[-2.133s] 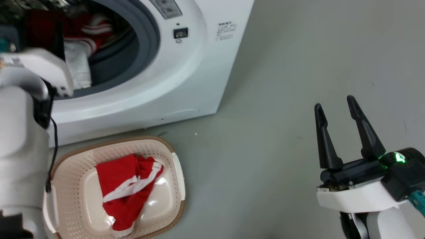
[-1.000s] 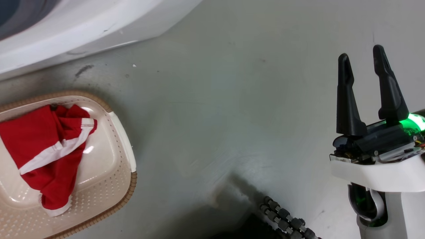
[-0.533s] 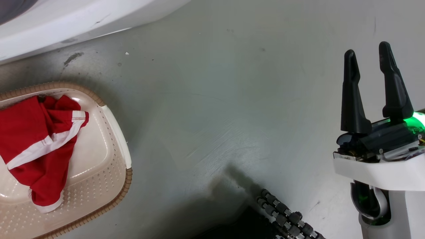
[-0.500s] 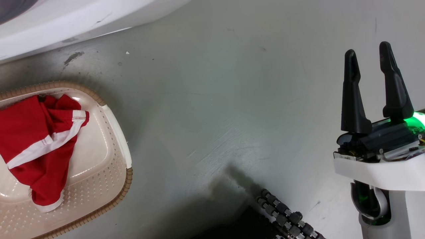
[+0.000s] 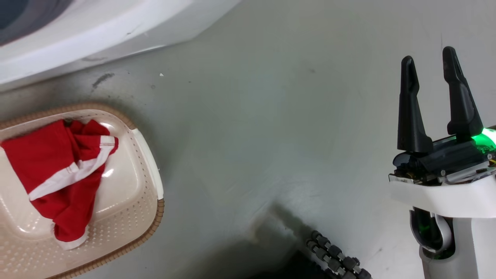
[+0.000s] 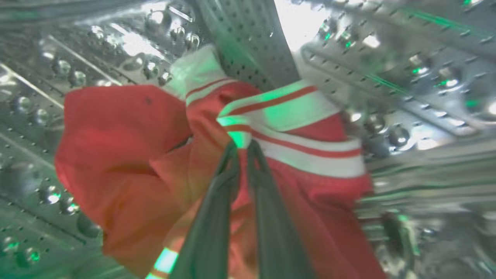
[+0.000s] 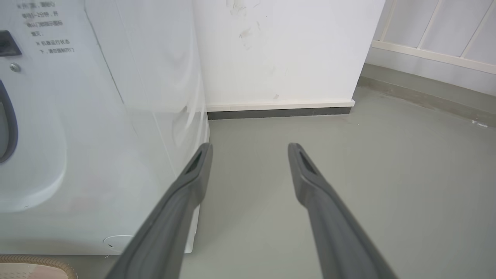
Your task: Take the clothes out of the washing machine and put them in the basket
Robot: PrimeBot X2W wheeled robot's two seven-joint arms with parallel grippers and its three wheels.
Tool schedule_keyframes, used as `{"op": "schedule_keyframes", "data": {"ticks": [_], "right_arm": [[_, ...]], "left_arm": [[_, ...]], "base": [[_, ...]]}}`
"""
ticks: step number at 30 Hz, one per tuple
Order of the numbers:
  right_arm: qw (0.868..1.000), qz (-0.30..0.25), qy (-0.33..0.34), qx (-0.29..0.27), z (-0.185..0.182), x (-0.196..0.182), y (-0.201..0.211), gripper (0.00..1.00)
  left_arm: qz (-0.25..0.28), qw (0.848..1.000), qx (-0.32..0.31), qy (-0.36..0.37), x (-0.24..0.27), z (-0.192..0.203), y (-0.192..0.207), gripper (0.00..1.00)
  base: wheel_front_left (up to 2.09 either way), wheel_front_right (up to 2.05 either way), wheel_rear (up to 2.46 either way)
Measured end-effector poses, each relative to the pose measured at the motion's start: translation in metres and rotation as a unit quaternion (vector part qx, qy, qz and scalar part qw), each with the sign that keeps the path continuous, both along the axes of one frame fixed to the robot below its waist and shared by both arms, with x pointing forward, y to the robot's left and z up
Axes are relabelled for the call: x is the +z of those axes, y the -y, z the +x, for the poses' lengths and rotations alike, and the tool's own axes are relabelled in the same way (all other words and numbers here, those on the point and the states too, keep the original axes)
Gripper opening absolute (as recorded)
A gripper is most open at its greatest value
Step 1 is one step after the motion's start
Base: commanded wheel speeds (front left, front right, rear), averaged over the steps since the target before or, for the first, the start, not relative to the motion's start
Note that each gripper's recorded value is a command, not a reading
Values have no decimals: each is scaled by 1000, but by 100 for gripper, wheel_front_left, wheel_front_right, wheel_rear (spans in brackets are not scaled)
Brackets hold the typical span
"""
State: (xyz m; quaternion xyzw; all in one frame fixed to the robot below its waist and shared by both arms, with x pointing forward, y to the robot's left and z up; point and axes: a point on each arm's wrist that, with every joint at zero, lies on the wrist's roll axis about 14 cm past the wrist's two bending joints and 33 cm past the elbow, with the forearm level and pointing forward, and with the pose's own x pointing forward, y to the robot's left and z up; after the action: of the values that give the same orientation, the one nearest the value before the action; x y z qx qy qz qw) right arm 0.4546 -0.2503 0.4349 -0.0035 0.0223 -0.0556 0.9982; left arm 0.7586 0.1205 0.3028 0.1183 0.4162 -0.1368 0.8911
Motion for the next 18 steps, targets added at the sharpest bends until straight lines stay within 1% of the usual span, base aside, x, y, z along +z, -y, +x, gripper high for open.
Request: {"op": "schedule_keyframes", "data": {"ticks": [6,11,18], "right_arm": [[1000,-6,18,3,-5,18,-2,100],[999,-8,32,8,-13,33,-7,100],[998,-8,53,20,-23,52,-17,100]], "left_arm": [[-40,998,-4,47,22,-11,8,0],[-63,992,-12,105,49,-22,11,0],[-77,983,-15,167,82,-43,3,0]], "base": [[0,0,0],[0,0,0],[0,0,0]]}}
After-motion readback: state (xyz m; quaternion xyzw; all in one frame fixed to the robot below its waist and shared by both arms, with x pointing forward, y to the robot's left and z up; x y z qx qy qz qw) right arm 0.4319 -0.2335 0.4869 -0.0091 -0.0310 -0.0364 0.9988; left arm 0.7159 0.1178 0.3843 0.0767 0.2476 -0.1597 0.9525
